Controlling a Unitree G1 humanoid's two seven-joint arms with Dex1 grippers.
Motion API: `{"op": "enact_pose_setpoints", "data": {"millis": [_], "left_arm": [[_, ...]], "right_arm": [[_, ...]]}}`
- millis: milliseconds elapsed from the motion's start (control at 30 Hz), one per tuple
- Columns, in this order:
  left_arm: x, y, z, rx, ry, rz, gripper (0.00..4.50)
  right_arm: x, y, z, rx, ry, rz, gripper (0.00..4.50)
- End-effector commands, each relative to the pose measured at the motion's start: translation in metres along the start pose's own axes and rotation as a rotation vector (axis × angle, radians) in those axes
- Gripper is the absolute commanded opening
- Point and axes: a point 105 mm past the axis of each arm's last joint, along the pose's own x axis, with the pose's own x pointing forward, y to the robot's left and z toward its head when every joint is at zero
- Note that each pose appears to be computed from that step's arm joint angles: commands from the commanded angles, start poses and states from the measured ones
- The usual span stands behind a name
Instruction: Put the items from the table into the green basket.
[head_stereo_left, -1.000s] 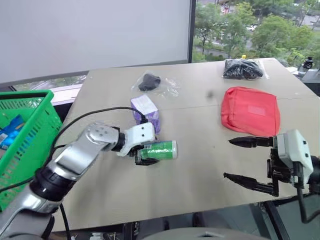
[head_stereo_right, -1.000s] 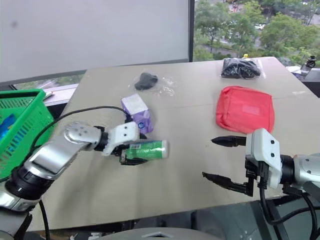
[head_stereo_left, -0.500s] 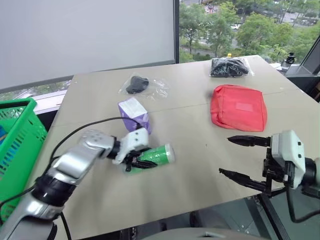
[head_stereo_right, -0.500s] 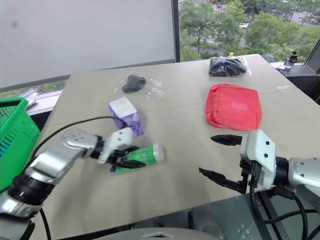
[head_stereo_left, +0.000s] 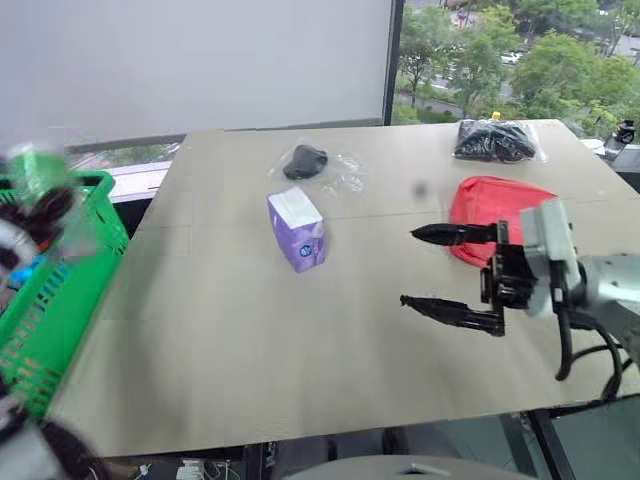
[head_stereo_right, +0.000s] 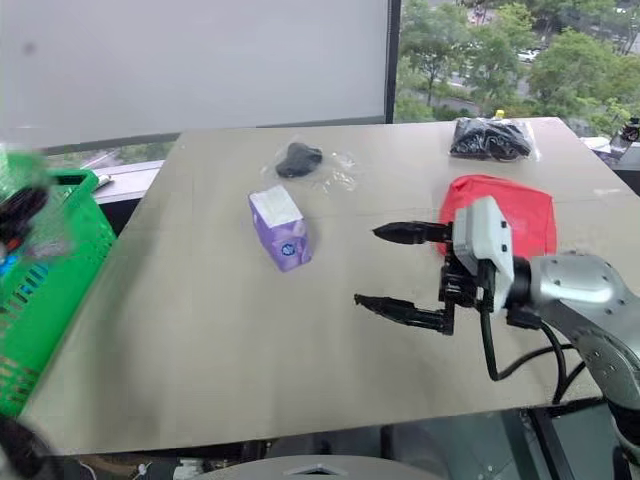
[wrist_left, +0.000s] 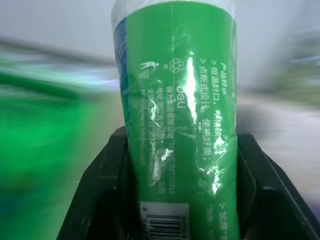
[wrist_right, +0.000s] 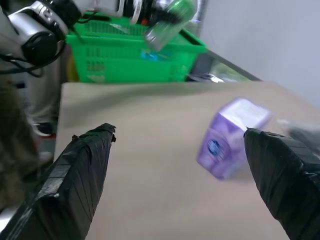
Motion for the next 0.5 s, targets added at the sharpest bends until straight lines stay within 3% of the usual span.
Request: {"op": "enact_pose_setpoints", "data": {"millis": [33,133,233,267,367,500], "left_arm": [[-0.008,0.016,0.002,0.330,0.050,0.069,1.82],[-0.013,0.022,-0.007,0.416,0.087,0.070,1.82],[-0.017,0.036,0.010,0.302,-0.029,0.156,1.82],[-0.019,0.034,0.023,0.181,-0.108,0.139,1.82],[-0.021,0.003,0.041,0.040,-0.203,-0.059,1.82],[-0.022,-0.032,0.047,-0.125,-0.195,-0.261,1.82]], "right_arm": [[0.004,0.000,0.011,-0.063,-0.041,0.051,4.50],[0.006,0.001,0.017,-0.089,-0.072,0.086,4.50],[0.006,0.002,0.024,-0.097,-0.111,0.104,4.50],[0.006,0.002,0.026,-0.098,-0.121,0.105,4.50],[0.006,-0.003,0.023,-0.094,-0.120,0.095,4.50],[0.007,-0.006,0.014,-0.102,-0.088,0.090,4.50]]}}
